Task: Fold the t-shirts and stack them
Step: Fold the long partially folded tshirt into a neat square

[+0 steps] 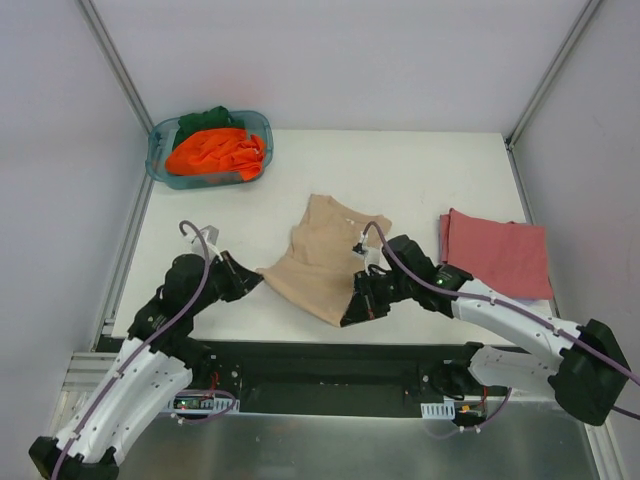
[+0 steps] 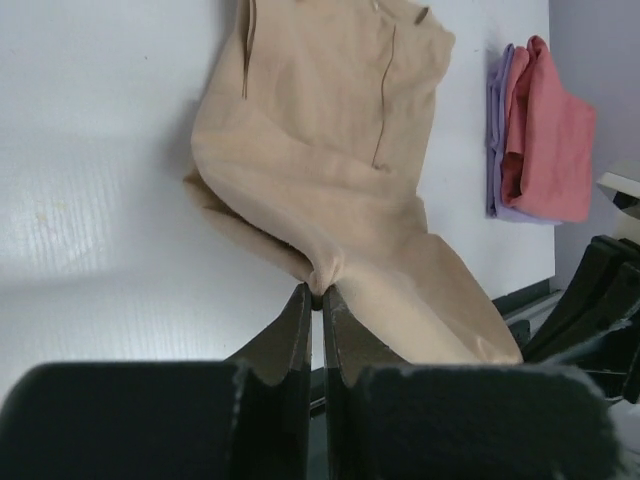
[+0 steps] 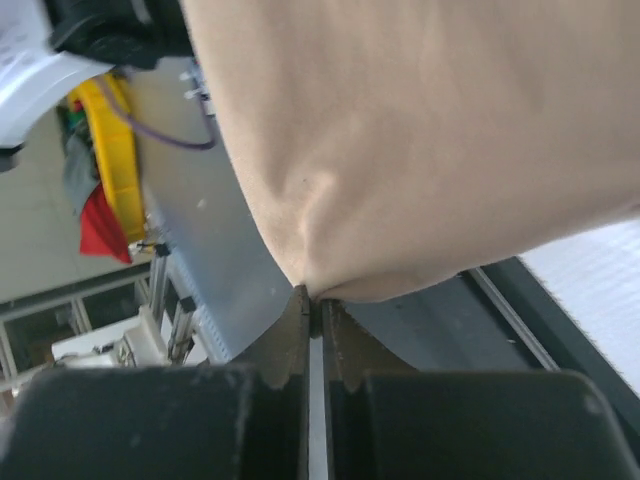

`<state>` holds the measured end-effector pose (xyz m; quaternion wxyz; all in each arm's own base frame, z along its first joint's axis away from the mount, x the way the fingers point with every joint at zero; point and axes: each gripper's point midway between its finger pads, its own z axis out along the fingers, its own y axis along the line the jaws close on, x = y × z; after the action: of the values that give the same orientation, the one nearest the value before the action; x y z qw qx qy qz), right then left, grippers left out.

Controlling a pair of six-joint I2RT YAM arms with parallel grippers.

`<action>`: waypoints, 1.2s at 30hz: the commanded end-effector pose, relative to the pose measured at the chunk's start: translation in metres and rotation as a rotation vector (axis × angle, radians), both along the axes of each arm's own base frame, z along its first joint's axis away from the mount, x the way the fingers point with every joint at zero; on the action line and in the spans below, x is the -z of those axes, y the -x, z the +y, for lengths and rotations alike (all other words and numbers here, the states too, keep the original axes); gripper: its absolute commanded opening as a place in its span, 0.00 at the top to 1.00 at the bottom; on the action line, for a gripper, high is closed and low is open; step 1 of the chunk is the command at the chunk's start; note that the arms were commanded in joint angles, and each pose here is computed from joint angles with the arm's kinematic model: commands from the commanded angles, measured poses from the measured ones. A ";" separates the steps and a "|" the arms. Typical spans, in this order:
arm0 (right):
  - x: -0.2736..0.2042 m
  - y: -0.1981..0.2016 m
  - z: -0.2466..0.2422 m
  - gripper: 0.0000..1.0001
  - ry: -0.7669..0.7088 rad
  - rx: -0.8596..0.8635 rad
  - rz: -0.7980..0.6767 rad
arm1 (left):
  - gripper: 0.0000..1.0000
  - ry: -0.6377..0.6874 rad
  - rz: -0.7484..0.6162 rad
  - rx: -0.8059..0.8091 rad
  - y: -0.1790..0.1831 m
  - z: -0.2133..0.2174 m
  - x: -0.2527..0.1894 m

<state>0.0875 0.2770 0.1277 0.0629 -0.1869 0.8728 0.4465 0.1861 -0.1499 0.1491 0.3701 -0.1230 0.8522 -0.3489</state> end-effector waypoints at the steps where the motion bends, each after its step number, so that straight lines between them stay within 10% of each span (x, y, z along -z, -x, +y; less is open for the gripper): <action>1: -0.054 0.026 0.009 0.99 -0.173 -0.123 0.015 | 1.00 -0.038 -0.057 -0.035 0.011 0.017 -0.019; 10: -0.068 0.025 0.004 0.99 -0.224 -0.069 -0.012 | 1.00 -0.041 -0.122 -0.110 0.000 0.028 -0.055; 36: -0.042 -0.164 -0.068 0.99 0.043 0.487 -0.227 | 1.00 -0.219 -0.105 -0.164 -0.172 -0.026 -0.058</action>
<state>0.2263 0.2228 0.1717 0.2351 -0.0353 0.8814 0.4081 0.3179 -0.1854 0.1895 0.3939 -0.1286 0.8682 -0.2731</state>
